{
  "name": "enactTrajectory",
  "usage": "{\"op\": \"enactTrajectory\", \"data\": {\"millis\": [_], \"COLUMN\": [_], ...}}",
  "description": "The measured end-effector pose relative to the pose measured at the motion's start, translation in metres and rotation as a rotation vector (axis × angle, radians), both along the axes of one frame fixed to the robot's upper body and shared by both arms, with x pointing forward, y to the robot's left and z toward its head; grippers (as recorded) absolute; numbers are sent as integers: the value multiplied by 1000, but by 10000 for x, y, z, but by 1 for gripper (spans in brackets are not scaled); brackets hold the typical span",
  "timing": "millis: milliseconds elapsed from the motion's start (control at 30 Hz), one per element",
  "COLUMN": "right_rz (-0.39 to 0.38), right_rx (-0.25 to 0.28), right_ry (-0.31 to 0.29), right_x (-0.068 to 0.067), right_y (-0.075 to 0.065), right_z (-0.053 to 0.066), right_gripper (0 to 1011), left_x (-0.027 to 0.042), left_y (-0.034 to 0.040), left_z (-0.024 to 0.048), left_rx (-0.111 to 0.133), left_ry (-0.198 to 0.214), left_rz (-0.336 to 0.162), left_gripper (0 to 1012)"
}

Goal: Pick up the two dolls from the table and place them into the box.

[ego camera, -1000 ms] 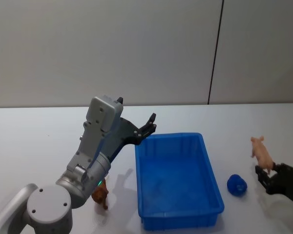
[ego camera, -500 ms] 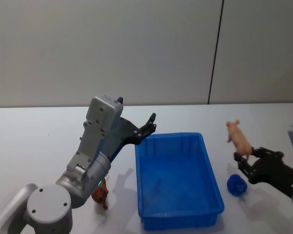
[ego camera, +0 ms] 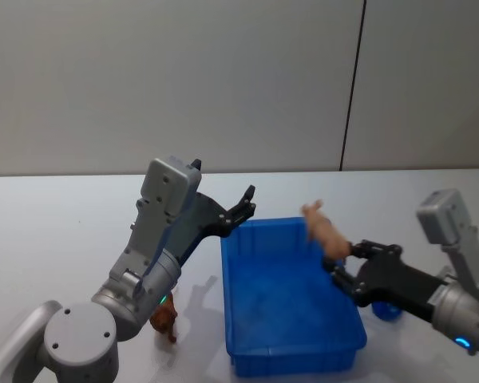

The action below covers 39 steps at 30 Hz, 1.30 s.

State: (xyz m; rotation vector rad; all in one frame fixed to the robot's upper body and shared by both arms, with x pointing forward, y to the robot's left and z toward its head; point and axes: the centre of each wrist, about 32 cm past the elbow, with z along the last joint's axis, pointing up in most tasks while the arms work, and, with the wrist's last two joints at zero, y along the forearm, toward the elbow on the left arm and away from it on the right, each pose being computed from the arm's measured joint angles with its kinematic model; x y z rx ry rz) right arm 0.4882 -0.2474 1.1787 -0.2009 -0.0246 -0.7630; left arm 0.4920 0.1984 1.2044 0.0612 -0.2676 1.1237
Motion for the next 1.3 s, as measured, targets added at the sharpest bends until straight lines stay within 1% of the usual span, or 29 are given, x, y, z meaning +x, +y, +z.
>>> {"op": "enactTrajectory", "data": {"millis": [33,67,100,167,200,233,300,333,433,467,633,700,733,933,1167,1267,1300], "right_rz": [12,22,44,62,71,84,95,103,110,111,104,94,83,30,-52,-74,-89], "right_rx": [2,2,4,7,8,9,11,12,14,15,17,19,21,27,33,31,29], "right_ry": [4,7,15,25,31,41,49,57,69,71,81,82,83,92,114,123,131], "right_x": [12,22,43,67,78,99,122,140,173,179,204,208,208,167,53,16,-7], "right_y": [26,45,83,129,147,181,215,241,277,281,283,268,250,135,-77,-144,-189], "right_z": [-2,-3,-7,-17,-22,-32,-39,-46,-59,-61,-73,-76,-77,-104,-163,-185,-200], "right_gripper": [378,429,429,489,550,570,609,670,725,779,923,949,993,1001,1001,1001,1001], "left_x": [0,0,0,0,0,0,0,0,0,0,0,0,0,0,0,0,0], "left_y": [0,0,0,0,0,0,0,0,0,0,0,0,0,0,0,0,0], "left_z": [0,0,0,0,0,0,0,0,0,0,0,0,0,0,0,0,0], "left_rx": [0,0,0,0,0,0,0,0,0,0,0,0,0,0,0,0,0], "left_ry": [0,0,0,0,0,0,0,0,0,0,0,0,0,0,0,0,0], "left_rz": [0,0,0,0,0,0,0,0,0,0,0,0,0,0,0,0,0], "left_gripper": [1000,1000,1000,1000,1000,1000,1000,1000,1000,1000,1000,1000,1000,1000,1000,1000,1001]}}
